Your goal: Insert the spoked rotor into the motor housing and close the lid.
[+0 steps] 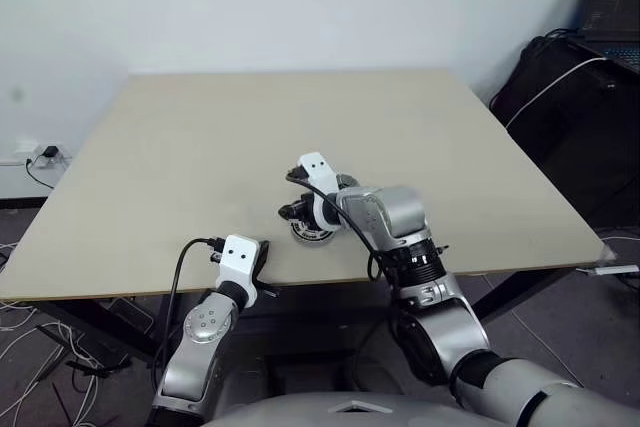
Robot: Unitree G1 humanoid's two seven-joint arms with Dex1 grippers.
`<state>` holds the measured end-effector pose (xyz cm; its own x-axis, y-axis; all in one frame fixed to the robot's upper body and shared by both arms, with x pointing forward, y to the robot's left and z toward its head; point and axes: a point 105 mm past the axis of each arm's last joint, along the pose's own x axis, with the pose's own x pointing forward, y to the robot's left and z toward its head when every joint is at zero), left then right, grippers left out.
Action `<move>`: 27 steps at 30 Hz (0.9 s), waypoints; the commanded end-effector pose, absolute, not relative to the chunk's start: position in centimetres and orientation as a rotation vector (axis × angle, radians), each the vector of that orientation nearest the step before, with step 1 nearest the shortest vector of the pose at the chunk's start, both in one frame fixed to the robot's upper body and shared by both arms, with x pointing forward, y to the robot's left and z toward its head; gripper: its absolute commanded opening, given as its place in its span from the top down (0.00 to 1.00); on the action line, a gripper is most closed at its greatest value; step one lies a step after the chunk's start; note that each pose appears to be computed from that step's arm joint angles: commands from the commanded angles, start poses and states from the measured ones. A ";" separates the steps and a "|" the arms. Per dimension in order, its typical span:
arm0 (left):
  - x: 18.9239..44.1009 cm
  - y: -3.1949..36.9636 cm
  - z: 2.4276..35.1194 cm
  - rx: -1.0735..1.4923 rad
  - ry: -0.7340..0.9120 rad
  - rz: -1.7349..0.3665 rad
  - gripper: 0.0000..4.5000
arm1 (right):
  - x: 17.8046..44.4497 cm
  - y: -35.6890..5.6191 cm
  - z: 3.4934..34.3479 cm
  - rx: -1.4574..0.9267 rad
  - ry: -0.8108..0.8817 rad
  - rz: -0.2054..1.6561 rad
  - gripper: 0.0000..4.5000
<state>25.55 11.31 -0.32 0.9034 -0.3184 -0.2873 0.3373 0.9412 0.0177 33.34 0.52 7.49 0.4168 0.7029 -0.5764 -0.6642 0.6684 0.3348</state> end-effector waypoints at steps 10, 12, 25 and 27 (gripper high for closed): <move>26.1 11.0 0.9 0.058 0.230 -0.343 1.00 | 31.6 -3.7 6.6 -0.758 0.553 1.201 0.73; 26.1 11.0 0.9 0.058 0.230 -0.345 1.00 | 31.0 -3.7 6.1 -0.797 0.561 1.238 0.73; 26.0 11.2 0.9 0.058 0.231 -0.336 1.00 | 30.9 -3.0 4.1 -0.833 0.567 1.236 0.73; 26.0 11.1 0.9 0.059 0.230 -0.336 1.00 | 31.1 -2.9 4.0 -0.832 0.566 1.225 0.73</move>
<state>25.60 11.34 -0.26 0.9059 -0.3144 -0.2837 0.3323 0.9431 0.0158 30.46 -3.17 3.06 0.2305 0.5671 -0.7908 -0.9727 0.1111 -0.2039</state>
